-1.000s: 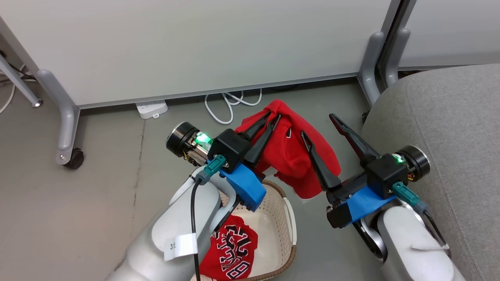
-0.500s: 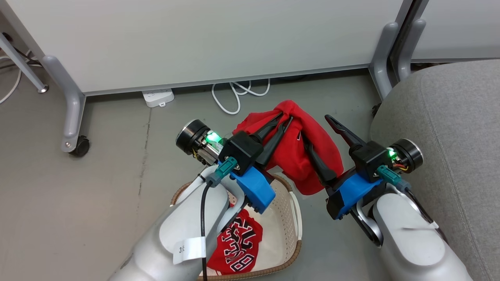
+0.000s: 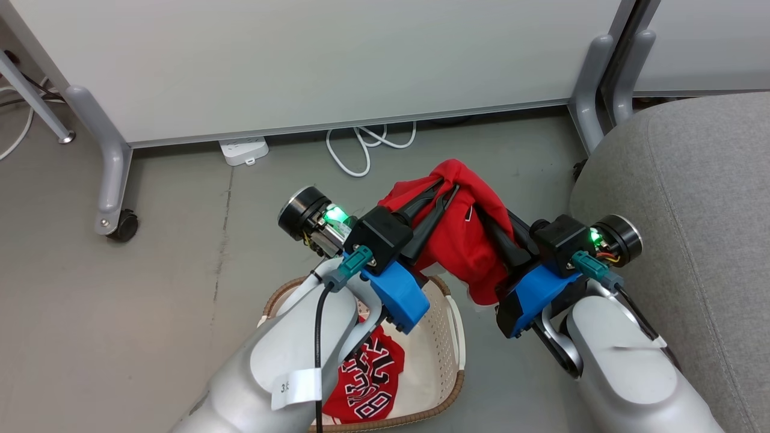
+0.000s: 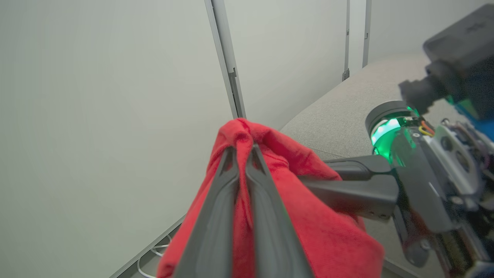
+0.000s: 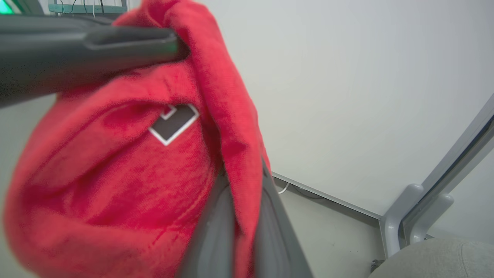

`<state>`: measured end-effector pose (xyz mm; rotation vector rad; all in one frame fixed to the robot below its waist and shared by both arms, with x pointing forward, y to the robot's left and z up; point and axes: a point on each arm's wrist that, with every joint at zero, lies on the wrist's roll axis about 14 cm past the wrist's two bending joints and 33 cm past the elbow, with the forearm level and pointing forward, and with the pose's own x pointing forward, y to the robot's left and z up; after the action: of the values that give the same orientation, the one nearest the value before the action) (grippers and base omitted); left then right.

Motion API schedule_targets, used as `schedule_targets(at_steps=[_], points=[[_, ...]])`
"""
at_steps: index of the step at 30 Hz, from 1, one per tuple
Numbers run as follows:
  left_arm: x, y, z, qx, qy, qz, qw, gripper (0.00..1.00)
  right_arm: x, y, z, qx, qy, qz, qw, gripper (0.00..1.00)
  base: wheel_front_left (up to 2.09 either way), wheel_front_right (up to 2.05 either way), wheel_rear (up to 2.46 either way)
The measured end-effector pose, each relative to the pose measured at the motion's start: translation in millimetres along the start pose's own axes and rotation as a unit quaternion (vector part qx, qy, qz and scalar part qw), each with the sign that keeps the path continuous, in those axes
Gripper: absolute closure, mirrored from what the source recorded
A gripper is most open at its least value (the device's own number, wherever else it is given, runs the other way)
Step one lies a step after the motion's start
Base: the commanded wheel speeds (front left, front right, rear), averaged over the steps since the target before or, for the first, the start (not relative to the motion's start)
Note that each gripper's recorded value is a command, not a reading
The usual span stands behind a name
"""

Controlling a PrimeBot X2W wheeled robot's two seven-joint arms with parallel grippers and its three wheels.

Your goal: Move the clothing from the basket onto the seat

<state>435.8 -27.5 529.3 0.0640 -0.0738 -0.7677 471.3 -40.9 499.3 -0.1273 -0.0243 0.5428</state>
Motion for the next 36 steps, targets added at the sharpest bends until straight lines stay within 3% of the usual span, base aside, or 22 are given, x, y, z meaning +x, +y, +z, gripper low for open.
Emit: schedule_targets(at_steps=[10,11,12,13,25,36], points=[[1.1,-0.4,0.9,0.001,0.000,-0.002,1.000,1.00,-1.4,-2.6,1.7,0.001,-0.002,-0.003,1.000,1.00,0.00,0.00,0.00],[1.1,-0.3,0.3,0.000,0.001,-0.002,1.000,0.83,-1.4,-3.3,2.1,0.002,-0.003,-0.004,1.000,1.00,0.00,0.00,0.00],[1.1,0.0,-0.1,-0.001,0.001,-0.001,1.000,0.16,-1.4,-4.1,2.3,0.003,-0.003,-0.005,1.000,1.00,0.00,0.00,0.00],[1.2,0.1,-0.5,-0.001,0.001,-0.001,1.000,0.00,-1.4,-5.2,2.4,0.004,-0.004,-0.007,1.000,1.00,0.00,0.00,0.00],[5.3,1.0,-3.6,-0.002,0.002,-0.003,1.000,0.00,-4.5,-22.7,6.4,0.018,-0.015,-0.037,0.999,1.00,0.00,0.00,0.00],[21.9,-20.3,-13.0,-0.013,0.004,-0.040,0.999,0.00,-30.5,-69.5,10.1,0.022,-0.026,-0.113,0.993,1.00,0.00,0.00,0.00]])
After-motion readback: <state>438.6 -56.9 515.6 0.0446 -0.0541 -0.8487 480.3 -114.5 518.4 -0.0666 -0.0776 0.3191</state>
